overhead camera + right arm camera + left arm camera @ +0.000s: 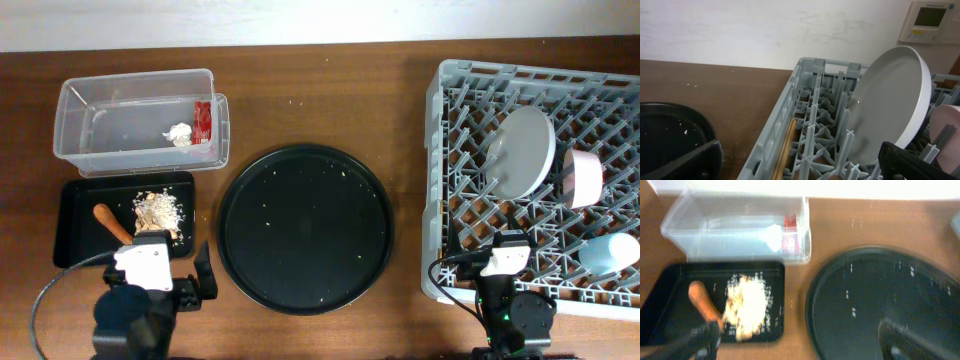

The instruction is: Sort waste into correct bins and load items into the dishwasher rack

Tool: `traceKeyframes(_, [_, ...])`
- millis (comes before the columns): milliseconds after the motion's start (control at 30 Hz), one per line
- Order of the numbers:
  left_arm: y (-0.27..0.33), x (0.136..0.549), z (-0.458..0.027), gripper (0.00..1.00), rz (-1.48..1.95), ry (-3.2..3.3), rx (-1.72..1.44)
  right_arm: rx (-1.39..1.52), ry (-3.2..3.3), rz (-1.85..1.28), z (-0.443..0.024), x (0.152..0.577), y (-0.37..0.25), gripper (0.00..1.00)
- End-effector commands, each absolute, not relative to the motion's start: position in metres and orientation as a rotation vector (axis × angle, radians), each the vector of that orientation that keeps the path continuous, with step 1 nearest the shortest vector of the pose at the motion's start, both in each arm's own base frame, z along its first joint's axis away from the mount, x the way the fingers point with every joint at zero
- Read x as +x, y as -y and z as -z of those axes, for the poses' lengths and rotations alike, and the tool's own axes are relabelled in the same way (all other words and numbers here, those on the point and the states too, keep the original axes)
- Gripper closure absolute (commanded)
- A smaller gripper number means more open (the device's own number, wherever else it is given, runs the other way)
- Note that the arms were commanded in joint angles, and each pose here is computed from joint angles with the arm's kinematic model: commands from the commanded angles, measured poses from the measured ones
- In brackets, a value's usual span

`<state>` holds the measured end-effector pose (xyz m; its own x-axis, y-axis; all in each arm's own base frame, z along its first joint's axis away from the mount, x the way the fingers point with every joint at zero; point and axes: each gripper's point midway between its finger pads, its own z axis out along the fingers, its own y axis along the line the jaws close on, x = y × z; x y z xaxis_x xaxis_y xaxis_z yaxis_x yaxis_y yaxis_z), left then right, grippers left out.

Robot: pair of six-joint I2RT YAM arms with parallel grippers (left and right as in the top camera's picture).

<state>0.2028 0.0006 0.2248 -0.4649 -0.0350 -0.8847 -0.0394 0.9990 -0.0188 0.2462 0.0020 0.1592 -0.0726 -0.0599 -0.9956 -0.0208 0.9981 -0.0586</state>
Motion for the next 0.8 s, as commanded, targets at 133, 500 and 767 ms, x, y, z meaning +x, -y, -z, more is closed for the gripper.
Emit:
traceKeyframes(133, [0.001, 0.23, -0.189, 0.01, 0.017, -1.71, -0.052, -0.079, -1.641, 0.025, -0.157, 0.246, -0.004, 0.02])
traceKeyframes(500, [0.026, 0.245, -0.157, 0.01, 0.028, -1.636, 0.173, -0.079, -1.641, 0.025, -0.157, 0.246, -0.004, 0.02])
traceKeyframes(767, [0.025, 0.245, -0.158, 0.01, 0.024, -1.635, 0.171, -0.079, -1.641, 0.025, -0.157, 0.246, -0.004, 0.02])
